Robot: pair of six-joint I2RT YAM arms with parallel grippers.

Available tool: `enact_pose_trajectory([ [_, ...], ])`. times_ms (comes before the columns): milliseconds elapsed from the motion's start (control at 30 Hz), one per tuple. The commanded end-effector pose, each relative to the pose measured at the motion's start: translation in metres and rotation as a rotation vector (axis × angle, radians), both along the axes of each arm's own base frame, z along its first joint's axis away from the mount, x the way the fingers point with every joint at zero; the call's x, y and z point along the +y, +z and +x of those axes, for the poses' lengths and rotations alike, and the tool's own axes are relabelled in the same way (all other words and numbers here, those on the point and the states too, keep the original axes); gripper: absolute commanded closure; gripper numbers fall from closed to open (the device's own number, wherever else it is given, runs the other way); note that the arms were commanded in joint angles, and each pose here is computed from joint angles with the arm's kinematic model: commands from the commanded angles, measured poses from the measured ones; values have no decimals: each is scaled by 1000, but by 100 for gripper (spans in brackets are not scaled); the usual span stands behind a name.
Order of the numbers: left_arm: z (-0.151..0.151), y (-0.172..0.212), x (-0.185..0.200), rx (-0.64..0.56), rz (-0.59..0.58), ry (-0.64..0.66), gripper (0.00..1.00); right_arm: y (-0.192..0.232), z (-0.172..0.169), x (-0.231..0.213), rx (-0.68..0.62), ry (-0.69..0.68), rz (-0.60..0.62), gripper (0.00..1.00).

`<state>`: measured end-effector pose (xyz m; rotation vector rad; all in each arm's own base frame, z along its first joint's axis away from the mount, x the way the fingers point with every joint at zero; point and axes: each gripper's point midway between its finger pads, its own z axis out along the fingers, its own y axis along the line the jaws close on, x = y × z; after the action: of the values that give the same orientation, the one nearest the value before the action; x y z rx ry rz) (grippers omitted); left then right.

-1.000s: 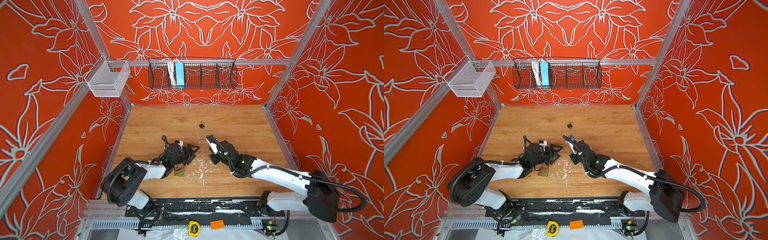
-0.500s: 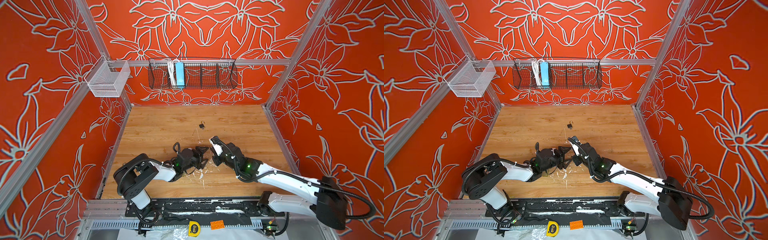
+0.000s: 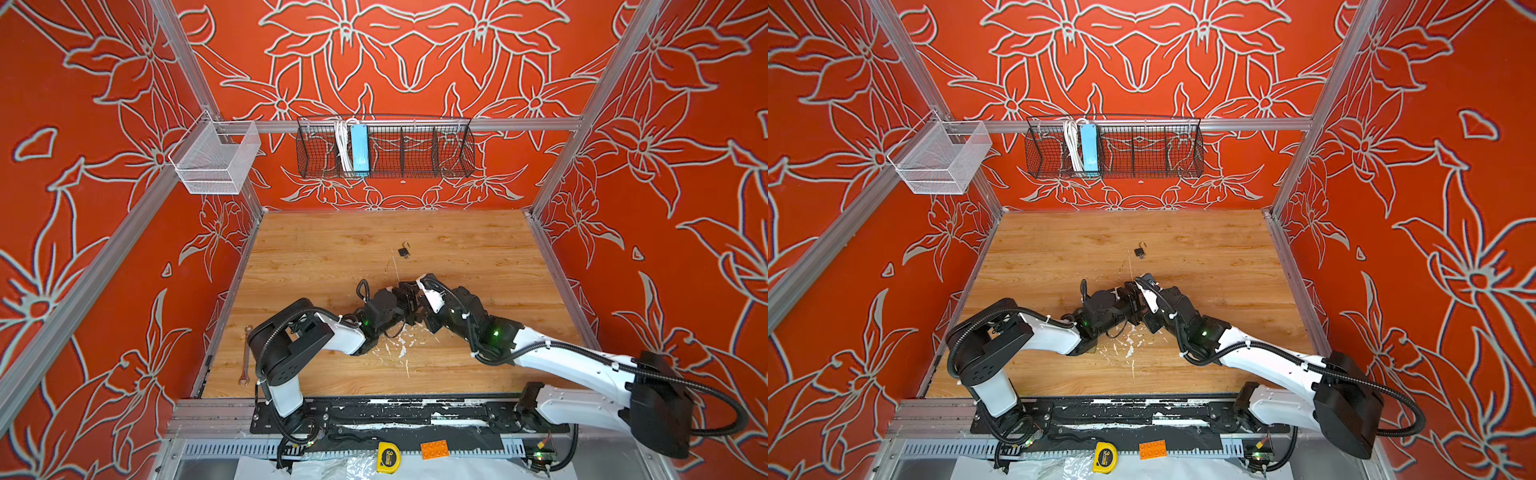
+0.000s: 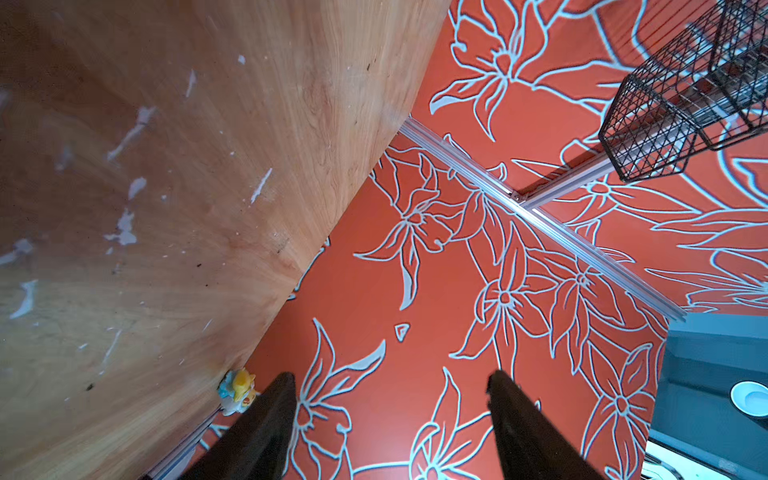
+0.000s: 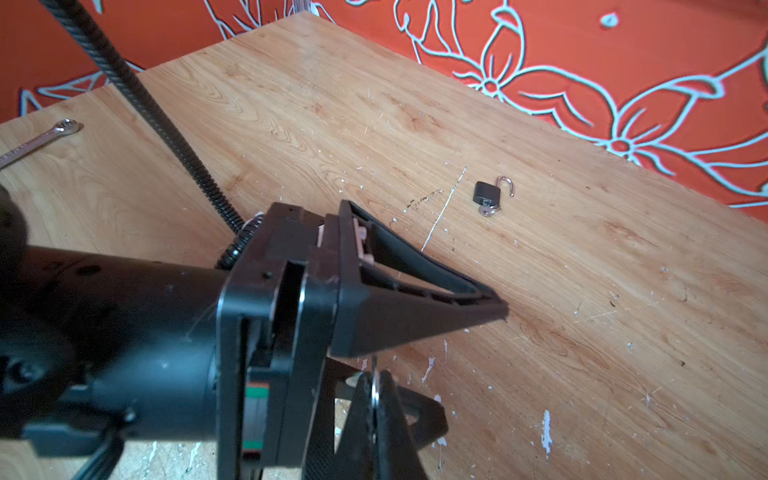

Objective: Unlock with the key

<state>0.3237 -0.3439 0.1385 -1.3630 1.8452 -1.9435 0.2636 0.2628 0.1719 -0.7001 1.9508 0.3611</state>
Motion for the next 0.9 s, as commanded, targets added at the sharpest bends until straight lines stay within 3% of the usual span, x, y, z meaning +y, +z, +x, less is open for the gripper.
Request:
enact_pose_trajectory([
  [0, 3, 13, -2, -10, -87, 20, 32, 3, 0, 0, -11, -3, 27, 100],
  [433, 4, 28, 10, -79, -129, 69, 68, 7, 1, -7, -28, -25, 17, 100],
  [867, 5, 21, 16, -92, -114, 83, 81, 19, -1, -15, -64, -42, 37, 100],
])
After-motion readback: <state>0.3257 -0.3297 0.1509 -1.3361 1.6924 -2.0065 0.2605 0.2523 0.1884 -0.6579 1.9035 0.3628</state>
